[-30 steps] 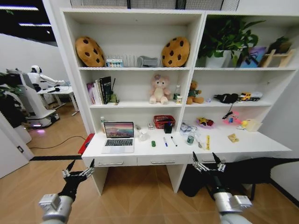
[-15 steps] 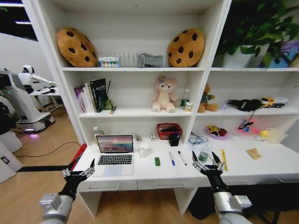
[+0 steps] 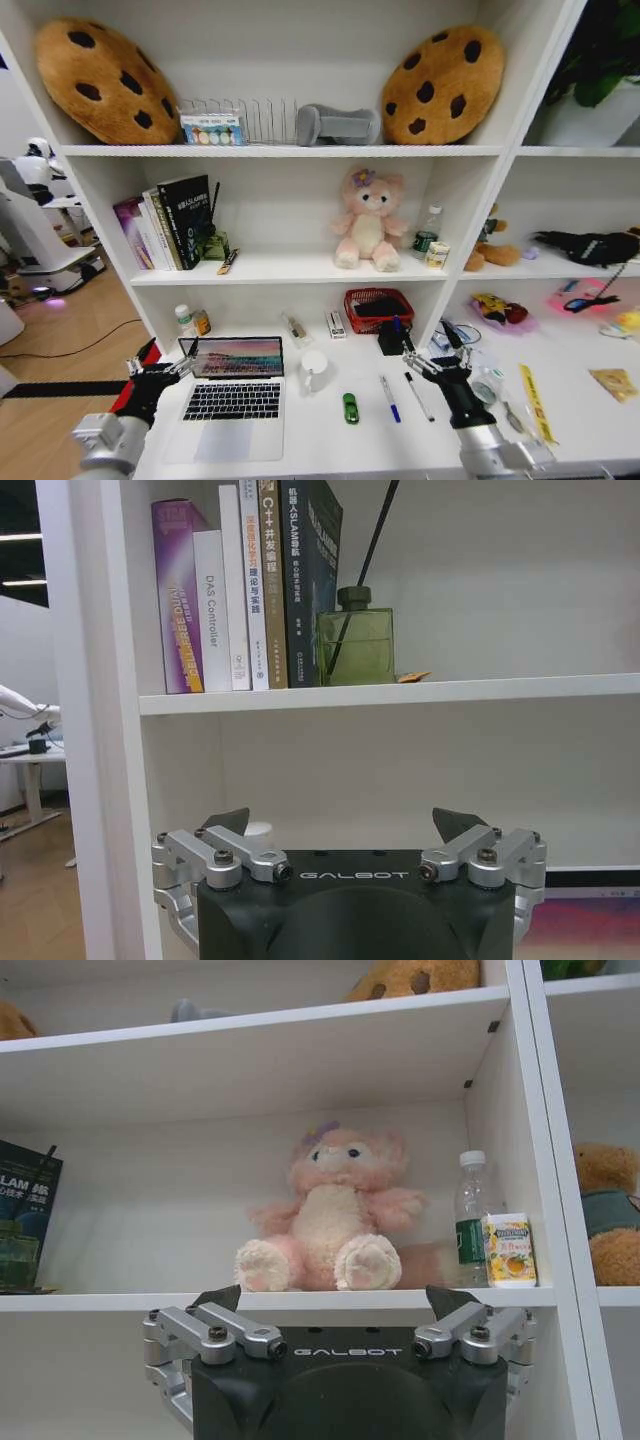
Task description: Organize the objects on the table.
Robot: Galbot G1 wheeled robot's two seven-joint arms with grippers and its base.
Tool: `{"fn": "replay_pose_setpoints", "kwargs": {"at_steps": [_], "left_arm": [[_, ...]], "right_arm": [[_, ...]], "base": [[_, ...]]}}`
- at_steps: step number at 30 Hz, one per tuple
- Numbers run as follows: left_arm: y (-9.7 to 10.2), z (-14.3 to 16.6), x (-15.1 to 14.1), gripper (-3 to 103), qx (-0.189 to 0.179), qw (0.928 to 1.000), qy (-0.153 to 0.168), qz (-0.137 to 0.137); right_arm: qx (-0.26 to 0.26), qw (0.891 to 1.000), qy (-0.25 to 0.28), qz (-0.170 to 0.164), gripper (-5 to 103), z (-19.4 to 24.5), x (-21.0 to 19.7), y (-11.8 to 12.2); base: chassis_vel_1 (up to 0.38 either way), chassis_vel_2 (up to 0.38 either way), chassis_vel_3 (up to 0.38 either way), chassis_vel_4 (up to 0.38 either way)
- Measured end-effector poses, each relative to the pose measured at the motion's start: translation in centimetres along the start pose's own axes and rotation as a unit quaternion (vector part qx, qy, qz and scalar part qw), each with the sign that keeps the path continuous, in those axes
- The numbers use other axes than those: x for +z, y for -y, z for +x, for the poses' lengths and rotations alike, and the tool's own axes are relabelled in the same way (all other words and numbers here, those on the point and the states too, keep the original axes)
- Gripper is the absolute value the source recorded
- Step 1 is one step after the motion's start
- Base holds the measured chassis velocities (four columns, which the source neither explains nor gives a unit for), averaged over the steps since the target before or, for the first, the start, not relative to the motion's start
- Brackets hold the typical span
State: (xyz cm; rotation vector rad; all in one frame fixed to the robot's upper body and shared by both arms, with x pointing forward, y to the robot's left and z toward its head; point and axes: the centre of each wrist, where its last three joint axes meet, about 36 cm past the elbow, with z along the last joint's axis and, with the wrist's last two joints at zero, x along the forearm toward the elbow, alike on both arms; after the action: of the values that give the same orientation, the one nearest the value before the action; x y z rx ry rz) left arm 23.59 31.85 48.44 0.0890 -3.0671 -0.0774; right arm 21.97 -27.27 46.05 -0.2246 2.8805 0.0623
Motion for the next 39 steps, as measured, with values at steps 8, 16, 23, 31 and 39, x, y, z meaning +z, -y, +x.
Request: {"fn": "replay_pose_setpoints", "kwargs": {"at_steps": [8, 16, 23, 31, 39], "left_arm": [[-0.6, -1.0, -0.1, 100, 0.016, 0.9998, -0.001, -0.014], [-2.6, -4.0, -1.5, 85, 0.068, 0.9967, 0.012, -0.043], [-4.5, -6.4, -2.8, 57, 0.126, 0.9871, 0.004, -0.098], [-8.2, -10.5, -4.6, 30, 0.172, 0.9619, -0.007, -0.213], [-10.7, -13.9, -6.1, 8, 0.226, 0.932, -0.014, -0.283]], "right_arm": [[0.013, 1.0, 0.007, 0.003, 100, -0.9, 0.8, 1.3], [0.021, 1.0, -0.002, 0.003, 100, -0.7, 1.9, 1.8], [0.028, 1.0, -0.011, 0.001, 100, -0.9, 3.0, 2.5], [0.032, 0.999, -0.022, 0.022, 100, -0.9, 4.1, 4.1], [0.038, 0.998, -0.026, 0.031, 100, -0.6, 5.1, 4.9]], "base": [[0.058, -0.058, -0.037, 0.045], [0.0, 0.0, 0.0, 0.0], [0.0, 0.0, 0.0, 0.0], [0.0, 0.0, 0.0, 0.0], [0.0, 0.0, 0.0, 0.0]]}}
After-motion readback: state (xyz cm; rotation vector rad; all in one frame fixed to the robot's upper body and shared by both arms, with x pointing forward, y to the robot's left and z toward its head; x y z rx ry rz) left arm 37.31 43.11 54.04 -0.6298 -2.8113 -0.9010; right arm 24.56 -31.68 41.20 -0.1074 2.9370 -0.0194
